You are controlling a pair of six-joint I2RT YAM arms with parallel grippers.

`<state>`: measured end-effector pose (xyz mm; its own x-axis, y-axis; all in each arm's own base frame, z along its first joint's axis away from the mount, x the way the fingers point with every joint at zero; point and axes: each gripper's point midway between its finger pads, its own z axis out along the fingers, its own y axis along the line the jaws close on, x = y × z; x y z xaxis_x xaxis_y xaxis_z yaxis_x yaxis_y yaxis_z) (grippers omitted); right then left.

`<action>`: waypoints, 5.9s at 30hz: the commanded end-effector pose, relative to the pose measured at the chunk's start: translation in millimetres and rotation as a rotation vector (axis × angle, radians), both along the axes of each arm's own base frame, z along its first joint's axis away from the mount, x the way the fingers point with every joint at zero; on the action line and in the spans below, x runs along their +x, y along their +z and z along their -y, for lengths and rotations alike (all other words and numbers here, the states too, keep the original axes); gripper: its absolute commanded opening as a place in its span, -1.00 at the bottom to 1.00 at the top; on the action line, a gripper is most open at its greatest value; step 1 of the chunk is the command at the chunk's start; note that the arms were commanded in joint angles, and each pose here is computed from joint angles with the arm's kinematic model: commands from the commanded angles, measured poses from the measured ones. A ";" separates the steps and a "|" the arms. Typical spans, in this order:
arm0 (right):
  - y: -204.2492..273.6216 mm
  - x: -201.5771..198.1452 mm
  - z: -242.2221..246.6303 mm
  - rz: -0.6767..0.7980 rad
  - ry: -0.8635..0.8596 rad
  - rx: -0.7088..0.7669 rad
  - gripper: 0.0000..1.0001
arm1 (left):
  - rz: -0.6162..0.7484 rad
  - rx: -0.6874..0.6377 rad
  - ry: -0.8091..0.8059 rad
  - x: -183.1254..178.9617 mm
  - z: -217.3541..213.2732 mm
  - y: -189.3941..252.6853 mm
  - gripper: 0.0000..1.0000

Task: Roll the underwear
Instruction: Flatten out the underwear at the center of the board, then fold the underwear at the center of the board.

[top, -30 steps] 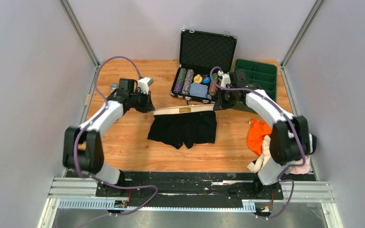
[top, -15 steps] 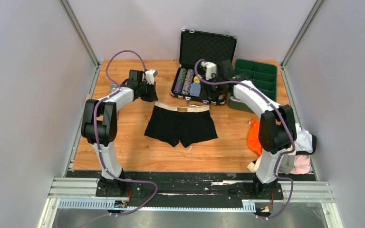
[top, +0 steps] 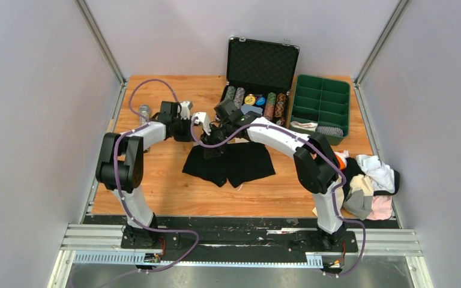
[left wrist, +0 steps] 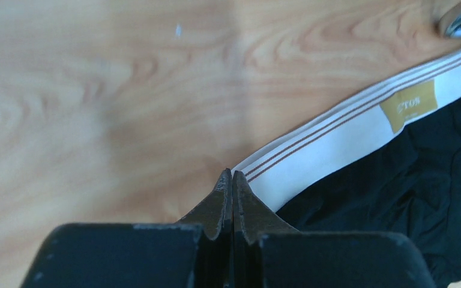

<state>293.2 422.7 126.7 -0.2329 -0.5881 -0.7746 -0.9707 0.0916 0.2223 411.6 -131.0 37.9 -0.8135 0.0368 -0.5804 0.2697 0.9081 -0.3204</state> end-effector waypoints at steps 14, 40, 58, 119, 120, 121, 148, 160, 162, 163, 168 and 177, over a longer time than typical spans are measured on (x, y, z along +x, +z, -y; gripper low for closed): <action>-21.2 -50.3 -67.5 0.061 0.229 0.059 -0.27 | -0.101 0.078 0.099 -5.6 -35.0 -14.4 -1.00; -72.1 -52.0 -138.0 0.336 0.308 0.077 -0.17 | -0.100 -0.063 0.169 -4.8 -30.6 -11.8 -1.00; -107.1 -66.1 -122.7 0.300 0.365 -0.003 -0.46 | -0.096 -0.055 0.160 -4.9 -31.7 -8.4 -1.00; 29.9 -73.8 44.0 -0.091 0.000 0.201 -1.00 | -0.048 -0.108 -0.215 1.6 133.9 108.6 -1.00; 24.4 -72.9 49.5 -0.093 -0.009 0.191 -1.00 | -0.056 -0.103 -0.216 2.3 135.8 103.9 -1.00; 19.4 -71.9 54.8 -0.094 -0.018 0.182 -1.00 | -0.053 -0.104 -0.224 2.5 139.9 104.5 -1.00; -10.2 -102.2 124.1 -0.141 -0.091 0.074 -1.00 | -0.051 -0.108 -0.338 -11.7 212.9 81.3 -1.00; -54.8 -99.5 145.5 -0.200 -0.129 -0.069 -0.61 | -0.066 -0.081 -0.358 -6.8 217.3 55.1 -0.85; -46.5 -99.9 157.1 -0.224 -0.145 -0.078 -0.50 | -0.046 -0.111 -0.377 -5.9 223.0 66.7 -0.47; -39.0 -99.1 163.1 -0.228 -0.157 -0.075 -0.36 | -0.026 -0.121 -0.383 -3.4 225.1 75.4 -0.38; -2.6 -96.3 196.7 -0.201 -0.236 -0.087 0.21 | 0.146 -0.115 -0.414 2.9 216.2 140.8 0.14; -5.4 5.3 208.1 -0.419 -0.610 -0.052 0.20 | 0.022 -0.060 -0.314 -55.5 135.0 122.8 0.14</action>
<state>254.1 210.4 130.7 -0.6757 -0.4266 -0.6012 -0.7287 0.5097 0.4573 389.0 -303.2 166.1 -0.7169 0.2583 -0.6476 0.5809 0.7348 -0.3501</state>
